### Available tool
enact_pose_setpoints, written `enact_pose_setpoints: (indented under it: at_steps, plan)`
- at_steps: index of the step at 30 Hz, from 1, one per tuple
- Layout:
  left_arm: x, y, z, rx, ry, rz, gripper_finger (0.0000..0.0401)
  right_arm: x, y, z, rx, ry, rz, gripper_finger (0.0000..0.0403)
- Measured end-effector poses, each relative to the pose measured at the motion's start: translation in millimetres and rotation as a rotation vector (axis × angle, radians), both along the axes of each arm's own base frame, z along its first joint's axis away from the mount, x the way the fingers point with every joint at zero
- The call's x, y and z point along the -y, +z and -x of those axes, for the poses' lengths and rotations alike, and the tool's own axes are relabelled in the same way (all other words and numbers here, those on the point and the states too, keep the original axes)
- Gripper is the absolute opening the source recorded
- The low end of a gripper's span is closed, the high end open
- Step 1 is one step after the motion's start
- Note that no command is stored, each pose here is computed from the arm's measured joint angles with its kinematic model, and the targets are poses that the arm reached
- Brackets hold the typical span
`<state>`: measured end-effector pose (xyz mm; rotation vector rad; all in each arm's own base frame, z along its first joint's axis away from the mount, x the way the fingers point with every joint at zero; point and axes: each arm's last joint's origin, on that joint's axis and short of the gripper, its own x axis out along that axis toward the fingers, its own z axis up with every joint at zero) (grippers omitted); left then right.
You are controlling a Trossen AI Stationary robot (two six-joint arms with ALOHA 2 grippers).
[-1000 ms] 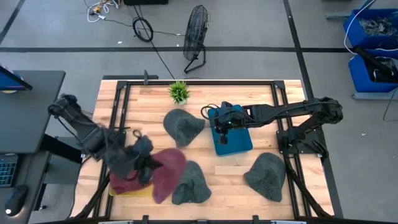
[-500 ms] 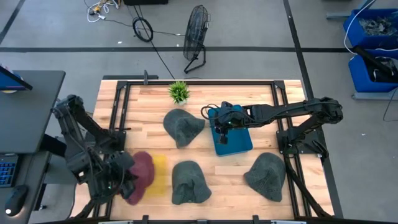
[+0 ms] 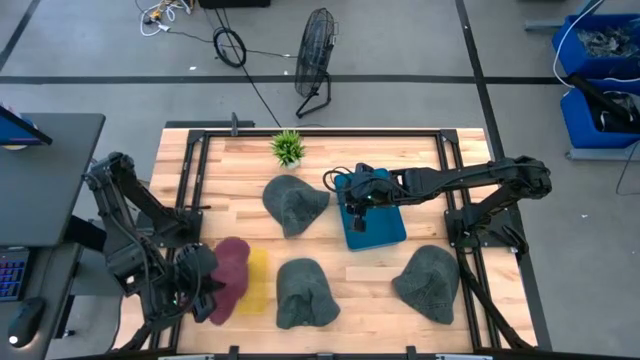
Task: Pick & Place hat
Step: Put the red cap into the yellow bin
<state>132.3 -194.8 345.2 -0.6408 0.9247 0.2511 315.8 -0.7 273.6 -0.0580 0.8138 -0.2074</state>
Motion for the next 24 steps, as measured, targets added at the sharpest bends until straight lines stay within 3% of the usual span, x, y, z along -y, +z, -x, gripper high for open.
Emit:
enact_pose_setpoints:
  at_steps: [8,12,15,17,24]
  plan:
    - [10,-7,-6,-0.079,-0.036,0.051,0.0005,0,2,-2,0.028,0.020,0.018,0.0118]
    - [14,-19,-8,-0.145,-0.045,-0.032,0.0009,0,3,-3,0.034,0.025,0.024,0.0118]
    - [17,-28,-10,-0.183,-0.122,-0.139,0.0014,0,3,-3,0.037,0.027,0.026,0.0118]
    - [17,-29,-13,-0.181,-0.150,-0.161,0.0016,0,4,-4,0.046,0.024,0.023,0.0118]
    - [2,-31,-28,-0.217,-0.074,-0.195,0.0019,0,8,-10,0.128,0.021,0.019,0.0118]
